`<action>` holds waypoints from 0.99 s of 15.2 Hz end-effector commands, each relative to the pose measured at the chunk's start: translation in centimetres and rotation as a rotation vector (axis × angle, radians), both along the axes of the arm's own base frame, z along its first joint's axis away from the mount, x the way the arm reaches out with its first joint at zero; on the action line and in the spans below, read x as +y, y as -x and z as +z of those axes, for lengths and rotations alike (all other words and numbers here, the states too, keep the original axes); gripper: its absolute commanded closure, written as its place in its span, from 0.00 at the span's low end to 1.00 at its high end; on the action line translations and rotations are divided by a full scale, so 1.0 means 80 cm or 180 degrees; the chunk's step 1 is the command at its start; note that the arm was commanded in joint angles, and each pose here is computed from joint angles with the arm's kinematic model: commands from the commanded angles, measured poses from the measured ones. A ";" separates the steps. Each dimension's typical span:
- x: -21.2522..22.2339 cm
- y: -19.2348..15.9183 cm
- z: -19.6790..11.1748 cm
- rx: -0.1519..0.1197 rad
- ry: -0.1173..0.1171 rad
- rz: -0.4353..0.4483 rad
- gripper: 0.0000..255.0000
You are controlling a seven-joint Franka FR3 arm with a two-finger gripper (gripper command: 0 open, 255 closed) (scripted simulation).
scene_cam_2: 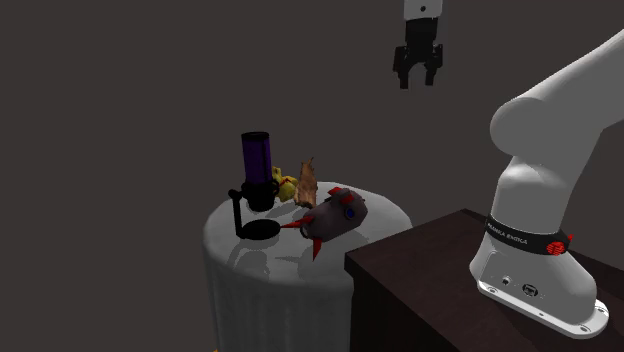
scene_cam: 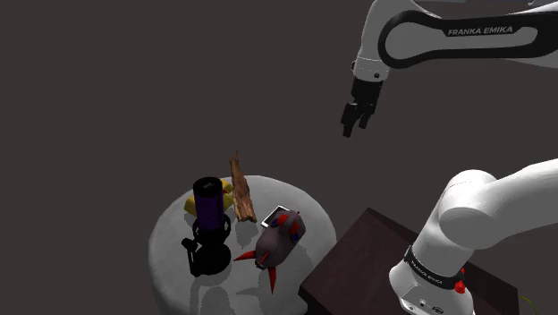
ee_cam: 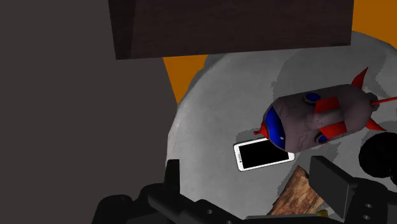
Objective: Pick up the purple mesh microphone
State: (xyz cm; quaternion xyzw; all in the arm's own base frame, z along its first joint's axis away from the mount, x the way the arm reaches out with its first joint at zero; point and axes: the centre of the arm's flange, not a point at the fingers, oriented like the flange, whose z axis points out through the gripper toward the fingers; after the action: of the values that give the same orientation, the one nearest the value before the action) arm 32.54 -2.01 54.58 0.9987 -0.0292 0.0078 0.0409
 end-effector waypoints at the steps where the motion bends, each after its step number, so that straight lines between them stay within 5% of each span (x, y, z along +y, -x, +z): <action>1: 0.000 0.000 0.000 0.0000 0.0000 0.0000 0.00; 15: 0.218 -0.033 -0.051 -0.0008 -0.0083 -0.0939 0.00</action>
State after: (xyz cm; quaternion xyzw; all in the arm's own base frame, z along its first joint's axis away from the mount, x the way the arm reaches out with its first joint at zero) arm 34.77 13.92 50.79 0.9861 -0.1634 0.0032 0.0302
